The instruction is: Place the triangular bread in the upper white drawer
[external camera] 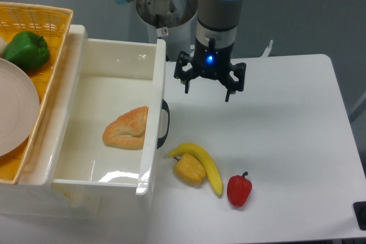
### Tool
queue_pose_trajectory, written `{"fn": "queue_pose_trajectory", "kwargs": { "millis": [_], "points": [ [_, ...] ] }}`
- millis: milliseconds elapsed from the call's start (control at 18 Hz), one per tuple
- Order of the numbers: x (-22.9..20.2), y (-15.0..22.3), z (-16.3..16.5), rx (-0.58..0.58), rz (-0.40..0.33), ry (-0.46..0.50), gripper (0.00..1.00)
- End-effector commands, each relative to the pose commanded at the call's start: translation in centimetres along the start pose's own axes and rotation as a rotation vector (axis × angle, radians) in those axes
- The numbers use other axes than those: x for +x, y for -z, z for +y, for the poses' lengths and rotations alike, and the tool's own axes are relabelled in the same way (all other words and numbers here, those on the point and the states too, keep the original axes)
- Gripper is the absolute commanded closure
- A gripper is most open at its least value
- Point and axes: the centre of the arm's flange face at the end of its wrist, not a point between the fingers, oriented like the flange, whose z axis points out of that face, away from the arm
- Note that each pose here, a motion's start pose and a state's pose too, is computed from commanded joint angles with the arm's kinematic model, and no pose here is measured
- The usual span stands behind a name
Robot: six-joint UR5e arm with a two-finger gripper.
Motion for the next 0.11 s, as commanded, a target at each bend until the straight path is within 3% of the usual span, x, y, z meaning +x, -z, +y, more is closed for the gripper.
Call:
{"fn": "queue_pose_trajectory", "kwargs": {
  "millis": [111],
  "points": [
    [-0.36,-1.02,-0.15,-0.011,0.008,0.002,0.00]
  ]
}}
